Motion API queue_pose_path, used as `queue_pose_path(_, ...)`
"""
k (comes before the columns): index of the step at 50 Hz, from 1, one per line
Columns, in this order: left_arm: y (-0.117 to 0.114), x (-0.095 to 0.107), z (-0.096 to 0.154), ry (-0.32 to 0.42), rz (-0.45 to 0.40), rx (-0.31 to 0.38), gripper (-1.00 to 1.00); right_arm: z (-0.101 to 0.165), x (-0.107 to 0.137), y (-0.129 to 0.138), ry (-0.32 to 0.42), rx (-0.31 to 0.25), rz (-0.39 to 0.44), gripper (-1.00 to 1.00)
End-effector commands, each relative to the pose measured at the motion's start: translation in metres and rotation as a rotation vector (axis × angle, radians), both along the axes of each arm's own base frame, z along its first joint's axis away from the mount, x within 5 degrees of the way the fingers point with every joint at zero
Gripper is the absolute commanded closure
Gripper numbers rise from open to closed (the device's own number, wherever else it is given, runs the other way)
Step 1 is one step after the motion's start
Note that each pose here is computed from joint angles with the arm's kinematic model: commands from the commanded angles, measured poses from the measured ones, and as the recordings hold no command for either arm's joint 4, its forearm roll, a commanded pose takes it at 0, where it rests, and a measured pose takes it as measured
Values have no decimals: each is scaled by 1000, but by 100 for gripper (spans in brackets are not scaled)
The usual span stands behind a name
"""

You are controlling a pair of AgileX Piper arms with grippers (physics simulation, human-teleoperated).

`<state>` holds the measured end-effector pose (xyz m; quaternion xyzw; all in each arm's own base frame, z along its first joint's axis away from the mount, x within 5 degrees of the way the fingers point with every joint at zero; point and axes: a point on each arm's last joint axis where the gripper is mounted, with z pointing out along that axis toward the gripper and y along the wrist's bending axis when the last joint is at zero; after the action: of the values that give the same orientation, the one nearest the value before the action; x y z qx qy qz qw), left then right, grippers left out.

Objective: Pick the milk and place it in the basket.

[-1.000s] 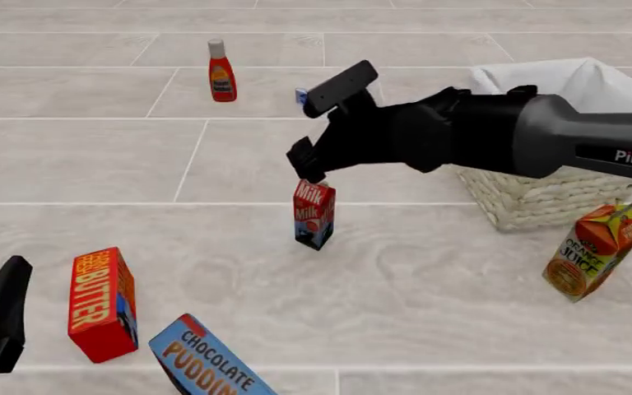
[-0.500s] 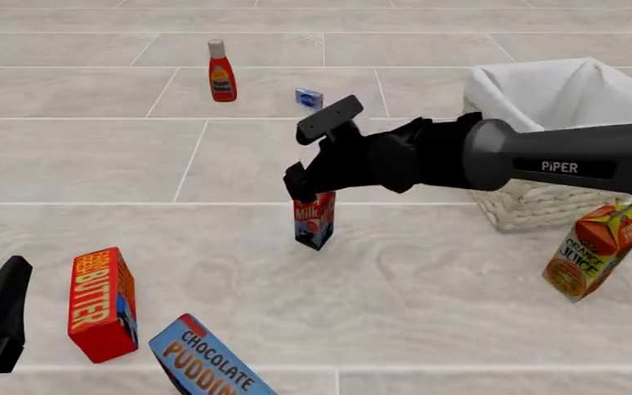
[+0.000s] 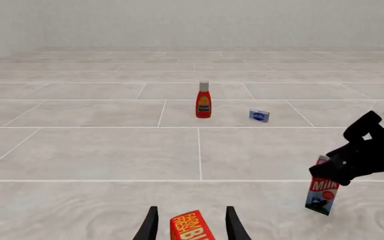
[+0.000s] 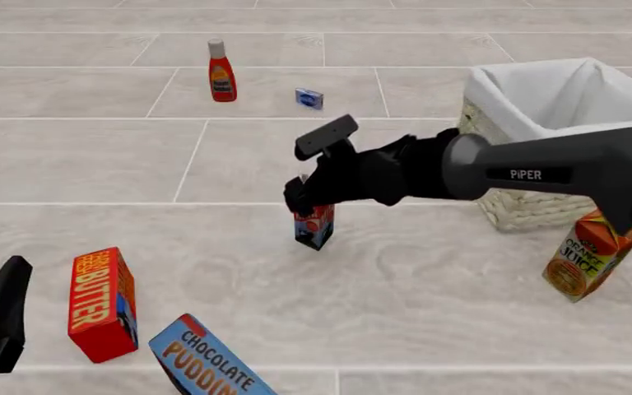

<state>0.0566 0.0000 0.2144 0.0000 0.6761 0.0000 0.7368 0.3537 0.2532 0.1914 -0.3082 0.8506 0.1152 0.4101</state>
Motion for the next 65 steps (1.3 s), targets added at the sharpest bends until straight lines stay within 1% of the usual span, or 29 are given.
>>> queue_pose_path(1,0,0,0,0,0,0,-100,-9,0,3,20,5,-7,-100)
queue_pose_path(11,0,0,0,0,0,0,-100,-17,-1,5,36,7,-11,-100)
queue_pose_path(12,0,0,0,0,0,0,-100,-17,0,5,38,7,-14,100)
queue_pose_path(22,0,0,0,0,0,0,-100,-14,-3,6,35,3,-4,100)
queue_pose_path(31,0,0,0,0,0,0,-100,-2,-2,2,7,0,4,100)
queue_pose_path(39,0,0,0,0,0,0,-100,25,-10,1,-26,17,16,100)
queue_pose_path(40,0,0,0,0,0,0,-100,25,-10,1,-26,17,16,100)
queue_pose_path(41,0,0,0,0,0,0,-100,33,-10,-1,-38,18,18,100)
queue_pose_path(42,0,0,0,0,0,0,-100,33,-10,-1,-38,18,18,100)
queue_pose_path(48,0,0,0,0,0,0,-100,57,-16,-8,-68,29,18,100)
queue_pose_path(49,0,0,0,0,0,0,-100,65,-17,-11,-78,36,16,100)
queue_pose_path(51,0,0,0,0,0,0,-100,68,-18,-12,-82,36,16,100)
queue_pose_path(61,0,0,0,0,0,0,-100,104,-23,-25,-126,56,3,100)
queue_pose_path(62,0,0,0,0,0,0,-100,104,-23,-25,-126,56,3,100)
queue_pose_path(63,0,0,0,0,0,0,-100,112,-24,-28,-136,62,-3,100)
queue_pose_path(65,0,0,0,0,0,0,-100,116,-24,-30,-141,65,-7,100)
